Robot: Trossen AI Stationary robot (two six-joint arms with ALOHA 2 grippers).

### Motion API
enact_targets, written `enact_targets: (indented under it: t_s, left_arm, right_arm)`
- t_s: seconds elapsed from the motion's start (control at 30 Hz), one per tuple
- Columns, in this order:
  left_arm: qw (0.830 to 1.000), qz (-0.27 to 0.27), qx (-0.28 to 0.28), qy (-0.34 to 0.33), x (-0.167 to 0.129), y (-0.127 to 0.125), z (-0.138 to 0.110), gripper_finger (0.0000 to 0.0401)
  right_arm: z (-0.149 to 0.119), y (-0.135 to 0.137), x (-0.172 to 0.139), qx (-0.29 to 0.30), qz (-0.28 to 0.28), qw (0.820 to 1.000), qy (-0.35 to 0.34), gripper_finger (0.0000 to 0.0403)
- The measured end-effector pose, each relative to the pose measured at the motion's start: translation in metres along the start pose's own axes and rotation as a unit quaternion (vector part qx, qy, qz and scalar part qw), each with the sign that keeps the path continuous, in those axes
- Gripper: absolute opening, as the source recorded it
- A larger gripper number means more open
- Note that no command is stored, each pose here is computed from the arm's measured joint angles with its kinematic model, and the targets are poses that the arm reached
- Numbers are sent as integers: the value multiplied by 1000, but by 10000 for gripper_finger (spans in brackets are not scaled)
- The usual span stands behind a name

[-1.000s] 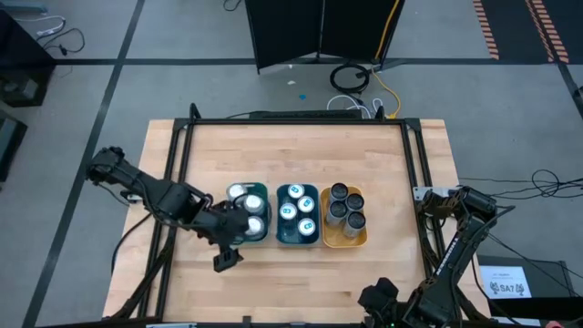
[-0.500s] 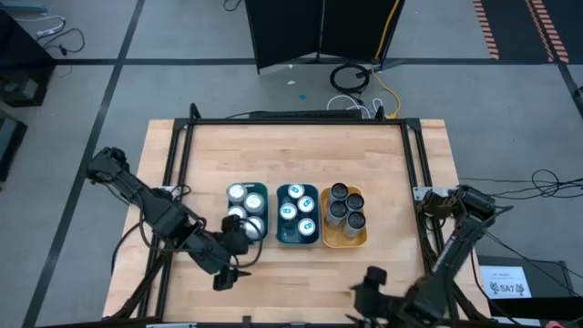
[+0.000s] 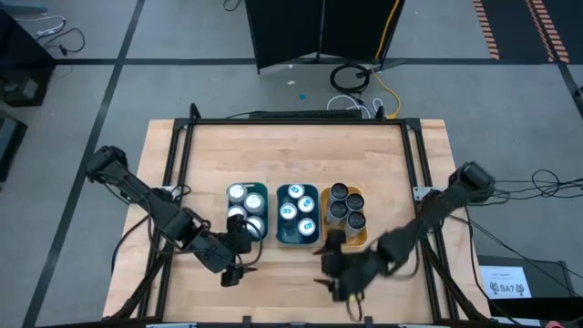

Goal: Sort soda cans
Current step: Return to Home Position

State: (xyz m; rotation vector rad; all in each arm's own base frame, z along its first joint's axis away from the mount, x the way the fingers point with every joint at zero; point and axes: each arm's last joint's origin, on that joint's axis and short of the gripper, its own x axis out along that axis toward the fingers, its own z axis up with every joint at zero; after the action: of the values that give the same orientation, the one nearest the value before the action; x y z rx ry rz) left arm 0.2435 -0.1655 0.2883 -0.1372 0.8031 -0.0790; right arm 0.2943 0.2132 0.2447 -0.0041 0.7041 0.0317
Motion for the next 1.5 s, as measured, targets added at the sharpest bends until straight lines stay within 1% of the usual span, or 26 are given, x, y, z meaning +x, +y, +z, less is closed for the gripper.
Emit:
enact_targets:
  t_s: [0.1, 0.2, 0.27, 0.33, 0.47, 0.53, 0.63, 0.77, 0.87, 0.97, 1.1, 1.2, 1.23, 1.4, 1.5]
  left_arm:
    - [999, 19, 18, -23, -6, 4, 4, 393]
    - [999, 31, 30, -34, -10, 12, 8, 393]
    - [998, 37, 38, -41, -13, 17, 12, 393]
    - [997, 41, 47, -48, -18, 23, 15, 393]
    - [996, 56, 55, -47, -26, 36, 19, 393]
    - [995, 64, 55, -46, -30, 43, 20, 393]
    - [995, 70, 51, -57, -33, 53, 20, 393]
    - [995, 50, 31, -85, -28, 66, 13, 393]
    - [995, 27, 18, -99, -21, 73, 4, 393]
    - [993, 6, 6, -117, -16, 77, -1, 393]
    - [992, 3, -7, -125, -13, 79, -4, 393]
    - [992, 2, -8, -129, -13, 79, -3, 393]
    - [992, 1, -8, -130, -13, 79, -3, 393]
    - [992, 4, -7, -126, -13, 80, -3, 393]
    - [992, 7, -9, -129, -13, 82, -2, 393]
  right_arm:
    - [-4, -29, -6, 13, 53, 997, -58, 322]
    - [-15, -53, -15, 35, 103, 985, -134, 322]
    - [-25, -66, -23, 47, 119, 976, -178, 322]
    - [-34, -77, -34, 56, 125, 967, -213, 322]
    - [-55, -95, -55, 70, 132, 955, -256, 322]
    - [-67, -104, -63, 72, 127, 953, -266, 322]
    - [-81, -119, -70, 89, 103, 948, -286, 322]
    - [-98, -138, -72, 108, 81, 939, -317, 322]
    - [-108, -148, -73, 109, 68, 932, -338, 322]
    - [-117, -158, -77, 102, 63, 925, -359, 322]
    - [-136, -171, -81, 108, 64, 917, -378, 322]
    - [-155, -176, -83, 124, 66, 903, -406, 322]
    - [-156, -177, -84, 124, 58, 905, -404, 322]
    - [-153, -185, -93, 123, 13, 891, -437, 322]
    - [-154, -190, -95, 115, -6, 891, -438, 322]
